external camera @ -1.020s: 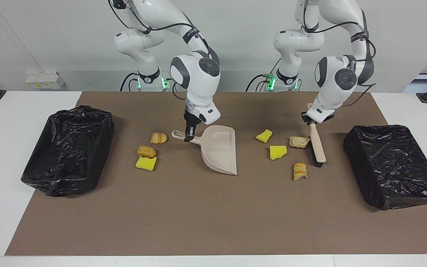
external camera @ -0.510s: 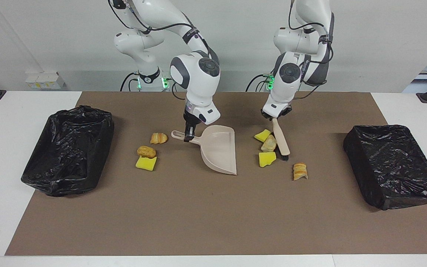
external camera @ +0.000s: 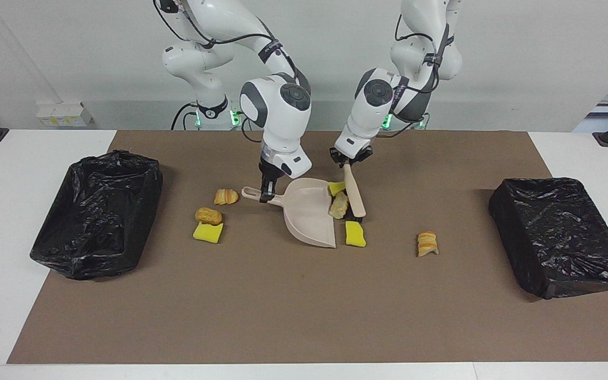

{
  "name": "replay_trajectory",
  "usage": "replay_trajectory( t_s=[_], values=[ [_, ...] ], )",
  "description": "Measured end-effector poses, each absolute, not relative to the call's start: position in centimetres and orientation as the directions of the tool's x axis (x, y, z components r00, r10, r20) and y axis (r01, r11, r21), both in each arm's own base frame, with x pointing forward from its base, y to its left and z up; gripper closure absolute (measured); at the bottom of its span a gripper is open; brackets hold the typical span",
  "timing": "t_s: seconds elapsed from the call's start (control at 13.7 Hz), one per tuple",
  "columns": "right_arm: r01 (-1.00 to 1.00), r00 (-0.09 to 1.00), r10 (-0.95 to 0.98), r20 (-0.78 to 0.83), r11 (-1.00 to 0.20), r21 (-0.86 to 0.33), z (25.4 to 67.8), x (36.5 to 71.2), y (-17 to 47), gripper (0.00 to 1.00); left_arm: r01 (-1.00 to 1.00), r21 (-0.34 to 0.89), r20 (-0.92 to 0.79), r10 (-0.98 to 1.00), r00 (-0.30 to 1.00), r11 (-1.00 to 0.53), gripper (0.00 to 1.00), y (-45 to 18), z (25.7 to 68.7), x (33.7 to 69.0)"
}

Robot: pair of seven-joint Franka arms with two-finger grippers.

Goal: Sweep and dump trash in bin
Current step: 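Sweep the bread and sponge pieces toward the dustpan with the left gripper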

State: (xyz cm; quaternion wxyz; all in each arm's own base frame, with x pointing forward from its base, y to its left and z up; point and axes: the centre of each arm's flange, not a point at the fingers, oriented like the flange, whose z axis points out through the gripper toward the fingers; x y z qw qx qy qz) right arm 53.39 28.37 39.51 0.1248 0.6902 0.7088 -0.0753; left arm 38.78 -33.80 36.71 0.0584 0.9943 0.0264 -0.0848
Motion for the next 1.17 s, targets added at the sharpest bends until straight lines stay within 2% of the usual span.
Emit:
replay_trajectory(
  t_s=[0.29, 0.58, 0.8, 1.02, 1.17],
  values=[
    [0.997, -0.054, 0.959, -0.279, 0.065, 0.031, 38.7, 54.4, 25.9, 0.68, 0.035, 0.150, -0.149, 0.012, 0.989, -0.988, 0.74, -37.0, 39.7, 39.5],
    [0.998, -0.062, 0.967, -0.247, 0.068, 0.013, 38.0, 54.8, 24.6, 0.68, 0.048, 0.160, -0.157, 0.022, 0.987, -0.986, 0.74, -36.0, 44.7, 41.0],
    [0.998, -0.053, 0.971, -0.231, 0.056, 0.006, 37.9, 54.8, 24.6, 0.68, 0.097, 0.150, -0.131, 0.077, 0.988, -0.984, 0.74, -32.5, 47.1, 43.4],
    [0.999, -0.050, 0.973, -0.227, 0.052, 0.003, 37.8, 54.8, 24.5, 0.68, 0.166, 0.105, -0.127, 0.153, 0.980, -0.980, 0.74, -26.8, 47.0, 46.7],
    [0.999, -0.048, 0.973, -0.225, 0.050, 0.000, 37.8, 54.7, 24.5, 0.68, 0.137, 0.110, -0.114, 0.125, 0.986, -0.984, 0.74, -21.1, 46.6, 49.6]
  ],
)
